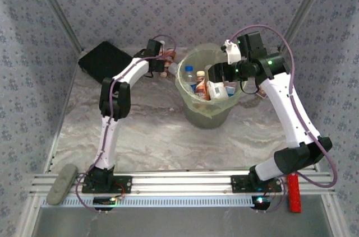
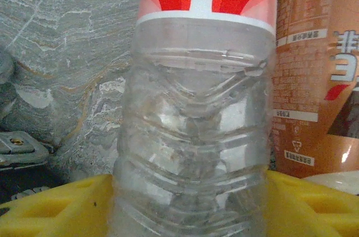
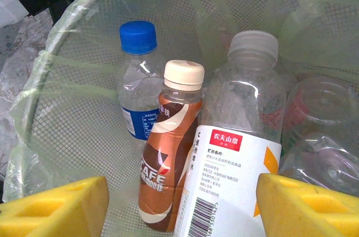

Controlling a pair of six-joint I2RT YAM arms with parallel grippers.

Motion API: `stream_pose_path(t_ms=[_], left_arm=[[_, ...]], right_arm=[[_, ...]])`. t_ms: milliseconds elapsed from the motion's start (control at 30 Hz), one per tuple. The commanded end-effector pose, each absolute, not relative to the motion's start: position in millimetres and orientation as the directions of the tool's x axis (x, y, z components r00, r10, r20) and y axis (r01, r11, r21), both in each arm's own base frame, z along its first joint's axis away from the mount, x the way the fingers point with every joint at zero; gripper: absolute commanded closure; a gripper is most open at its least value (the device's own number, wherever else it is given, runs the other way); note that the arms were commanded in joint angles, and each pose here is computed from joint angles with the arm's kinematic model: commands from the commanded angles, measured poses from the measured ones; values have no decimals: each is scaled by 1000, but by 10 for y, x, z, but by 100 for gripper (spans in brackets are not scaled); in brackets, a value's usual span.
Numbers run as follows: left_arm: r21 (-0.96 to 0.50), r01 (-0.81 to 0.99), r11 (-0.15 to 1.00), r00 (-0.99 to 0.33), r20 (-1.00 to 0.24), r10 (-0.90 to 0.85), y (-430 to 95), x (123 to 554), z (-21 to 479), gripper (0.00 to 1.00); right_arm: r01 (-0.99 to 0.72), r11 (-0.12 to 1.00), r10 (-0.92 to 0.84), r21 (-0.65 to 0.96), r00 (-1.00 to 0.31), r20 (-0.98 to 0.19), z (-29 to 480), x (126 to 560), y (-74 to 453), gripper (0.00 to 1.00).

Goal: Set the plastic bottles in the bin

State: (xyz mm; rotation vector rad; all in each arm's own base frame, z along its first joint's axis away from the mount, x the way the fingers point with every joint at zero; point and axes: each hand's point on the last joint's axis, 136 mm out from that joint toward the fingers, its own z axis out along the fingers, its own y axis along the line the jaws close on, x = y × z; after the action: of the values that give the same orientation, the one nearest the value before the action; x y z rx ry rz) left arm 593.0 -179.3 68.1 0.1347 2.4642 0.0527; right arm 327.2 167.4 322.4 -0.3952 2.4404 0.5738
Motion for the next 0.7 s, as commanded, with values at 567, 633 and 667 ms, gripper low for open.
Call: stream_pose_path(t_ms=[567, 633, 667], left_arm=[[53, 18, 998, -666, -744, 51, -1462, 5441, 1708, 49], [32, 12, 999, -646, -762, 32, -1415, 5279, 1872, 51], [18, 11, 1000, -639, -769, 21, -1399, 5201, 1941, 51]], right_arm=[[-454, 812, -51, 367, -680, -731, 3763, 3247, 1773, 29], [-467, 793, -24, 392, -666, -746, 3843, 3272, 1825, 29], [-471, 785, -12, 402, -661, -751, 3871, 3295, 1852, 29]])
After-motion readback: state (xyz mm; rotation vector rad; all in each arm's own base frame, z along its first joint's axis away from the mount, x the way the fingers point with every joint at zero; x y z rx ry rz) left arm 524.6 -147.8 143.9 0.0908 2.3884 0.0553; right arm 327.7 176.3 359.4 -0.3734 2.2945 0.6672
